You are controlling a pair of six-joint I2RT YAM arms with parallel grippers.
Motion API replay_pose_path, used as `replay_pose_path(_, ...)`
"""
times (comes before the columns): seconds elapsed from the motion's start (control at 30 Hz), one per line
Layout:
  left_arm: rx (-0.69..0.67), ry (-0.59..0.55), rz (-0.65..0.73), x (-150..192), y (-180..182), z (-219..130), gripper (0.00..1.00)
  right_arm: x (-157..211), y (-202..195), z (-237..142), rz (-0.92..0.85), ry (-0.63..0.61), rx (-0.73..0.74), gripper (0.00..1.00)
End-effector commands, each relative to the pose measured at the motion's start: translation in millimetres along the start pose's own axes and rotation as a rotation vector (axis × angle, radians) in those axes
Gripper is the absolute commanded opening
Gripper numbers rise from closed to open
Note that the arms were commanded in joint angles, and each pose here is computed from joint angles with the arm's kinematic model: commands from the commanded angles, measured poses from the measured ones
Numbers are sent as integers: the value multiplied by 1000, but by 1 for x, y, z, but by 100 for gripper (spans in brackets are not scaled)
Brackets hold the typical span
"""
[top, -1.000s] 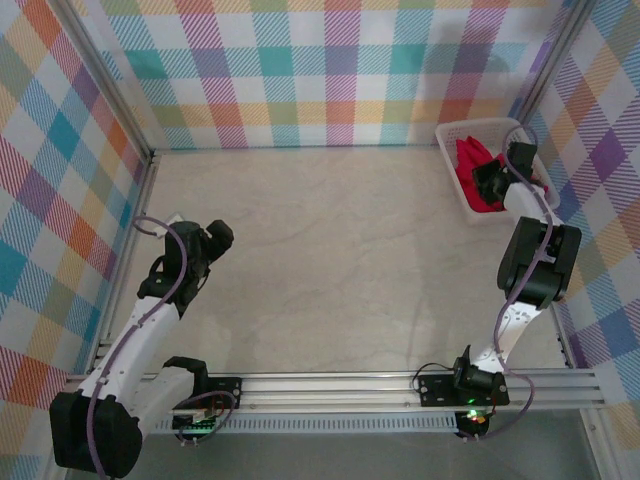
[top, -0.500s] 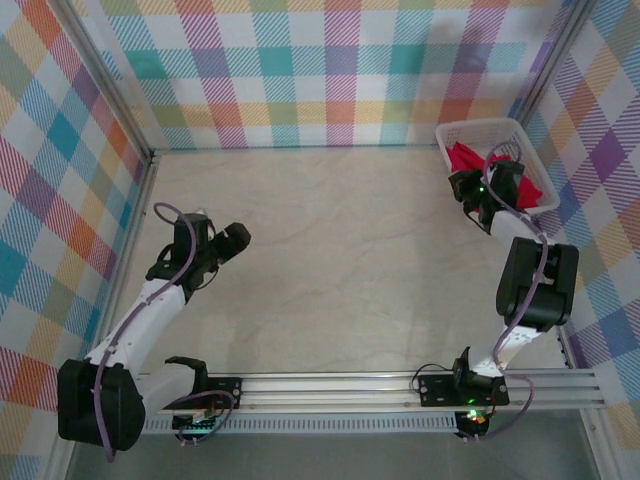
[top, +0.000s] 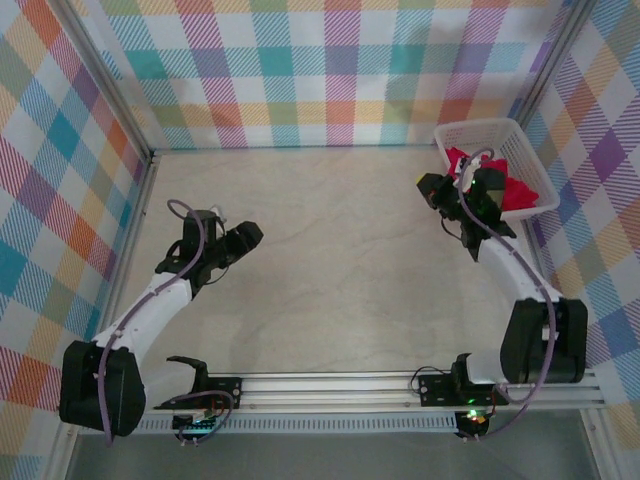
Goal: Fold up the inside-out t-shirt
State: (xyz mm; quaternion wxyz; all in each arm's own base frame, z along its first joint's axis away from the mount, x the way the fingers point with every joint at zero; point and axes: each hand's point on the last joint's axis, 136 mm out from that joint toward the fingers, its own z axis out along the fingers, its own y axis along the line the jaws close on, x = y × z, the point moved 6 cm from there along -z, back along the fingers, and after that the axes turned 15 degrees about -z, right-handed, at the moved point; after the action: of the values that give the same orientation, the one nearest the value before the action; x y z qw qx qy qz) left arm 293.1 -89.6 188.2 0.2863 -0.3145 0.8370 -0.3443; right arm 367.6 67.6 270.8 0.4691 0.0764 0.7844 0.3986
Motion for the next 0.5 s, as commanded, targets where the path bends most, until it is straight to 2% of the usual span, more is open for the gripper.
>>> replay_pose_path(0.0,24,24,2,2,-12,5,68,-2,17,-21,-123,-44,26,0)
replay_pose_path(0.07,23,34,2,4,-14,10,69,-1,21,-30,-157,-59,90,0)
replay_pose_path(0.13,22,42,7,8,-15,14,70,1,9,-35,-160,-51,226,0)
replay_pose_path(0.2,19,50,16,11,-17,18,71,5,-10,-35,-137,-29,362,20)
replay_pose_path(0.23,17,54,20,12,-19,19,73,7,-19,-33,-134,-17,405,35)
replay_pose_path(0.3,9,63,28,14,-21,21,76,9,-31,-28,-127,-9,464,73)
replay_pose_path(0.33,3,67,32,15,-22,21,77,10,-39,-26,-121,-3,505,83)
replay_pose_path(0.4,-5,72,40,17,-23,22,79,8,-52,-23,-98,1,598,91)
replay_pose_path(0.47,-10,72,49,18,-24,21,80,7,-68,-22,-62,6,709,93)
